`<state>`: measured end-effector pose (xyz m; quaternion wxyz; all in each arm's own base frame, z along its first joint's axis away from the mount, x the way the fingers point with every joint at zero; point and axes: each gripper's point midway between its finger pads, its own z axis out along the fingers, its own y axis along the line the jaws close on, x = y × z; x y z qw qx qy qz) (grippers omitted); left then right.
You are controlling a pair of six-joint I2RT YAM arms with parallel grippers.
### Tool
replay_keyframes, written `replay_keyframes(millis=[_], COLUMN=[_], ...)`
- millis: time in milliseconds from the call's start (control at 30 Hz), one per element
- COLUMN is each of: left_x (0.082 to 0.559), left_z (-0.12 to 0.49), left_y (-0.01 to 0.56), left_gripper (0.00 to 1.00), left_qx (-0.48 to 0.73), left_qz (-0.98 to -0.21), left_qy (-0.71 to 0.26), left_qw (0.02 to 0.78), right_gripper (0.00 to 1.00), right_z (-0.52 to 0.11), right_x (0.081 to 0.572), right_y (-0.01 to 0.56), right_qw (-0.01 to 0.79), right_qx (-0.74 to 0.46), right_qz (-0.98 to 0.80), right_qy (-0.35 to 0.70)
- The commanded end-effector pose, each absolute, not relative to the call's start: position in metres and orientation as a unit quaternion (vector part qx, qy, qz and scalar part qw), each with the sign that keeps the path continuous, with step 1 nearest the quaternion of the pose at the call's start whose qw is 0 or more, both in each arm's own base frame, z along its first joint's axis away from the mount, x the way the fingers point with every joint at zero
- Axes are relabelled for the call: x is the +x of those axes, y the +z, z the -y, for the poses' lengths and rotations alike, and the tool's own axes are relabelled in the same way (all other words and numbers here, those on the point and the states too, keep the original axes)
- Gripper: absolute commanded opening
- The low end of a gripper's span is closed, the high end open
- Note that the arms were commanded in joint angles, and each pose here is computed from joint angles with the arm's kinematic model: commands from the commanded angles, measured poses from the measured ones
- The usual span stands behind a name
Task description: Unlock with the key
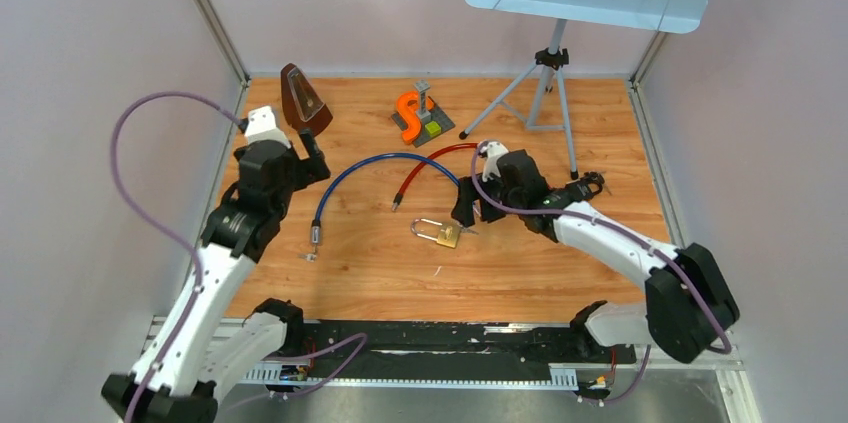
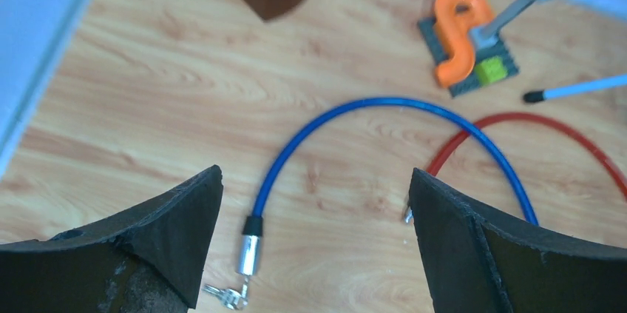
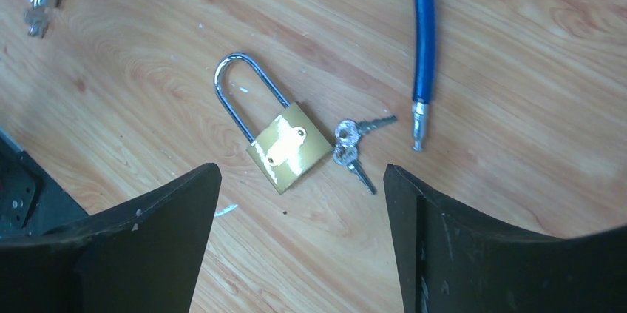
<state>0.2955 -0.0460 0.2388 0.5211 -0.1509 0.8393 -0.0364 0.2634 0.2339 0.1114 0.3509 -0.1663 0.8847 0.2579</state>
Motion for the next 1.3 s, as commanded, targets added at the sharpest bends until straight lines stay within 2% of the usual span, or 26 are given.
replay_keyframes(millis=[0,100,333,467,633,767,967,1100,1267], left_x=[0.278,0.274,0.266,0.266,0.278,0.285,0.282,0.278,0.277], left_z=[0.018,0.013,0.017,0.011,0.013,0.019,0.023,0.026,0.032], left_y=[0.288,0.297,0.295,0.314,0.339,0.335,0.308,0.301,0.297], left_gripper=[1.0,1.0,1.0,1.0,1.0,1.0,1.0,1.0,1.0], left_qx=[-0.107,-0.11,-0.094,-0.102,-0.11,-0.112,-0.106,-0.098,-0.084], left_qz=[-0.787,-0.757,-0.747,-0.745,-0.741,-0.738,-0.75,-0.755,-0.757], left_qy=[0.015,0.013,-0.003,0.009,0.01,-0.003,-0.012,-0.012,-0.016], left_qw=[0.607,0.644,0.658,0.659,0.663,0.666,0.652,0.649,0.647], right_gripper=[0.8,0.78,0.72,0.69,0.66,0.65,0.64,0.62,0.57], right_z=[-0.264,-0.275,-0.3,-0.312,-0.332,-0.338,-0.293,-0.268,-0.268], right_x=[0.269,0.276,0.269,0.241,0.195,0.188,0.251,0.271,0.273], right_y=[0.117,0.102,0.05,0.034,0.042,0.066,0.085,0.072,0.047], right_qw=[0.32,0.285,0.178,0.121,0.078,0.095,0.21,0.206,0.167], right_qx=[-0.239,-0.249,-0.264,-0.273,-0.298,-0.3,-0.192,-0.146,-0.127], right_qz=[-0.869,-0.879,-0.906,-0.914,-0.91,-0.907,-0.946,-0.962,-0.974], right_qy=[0.293,0.29,0.277,0.274,0.279,0.28,0.156,0.107,0.085])
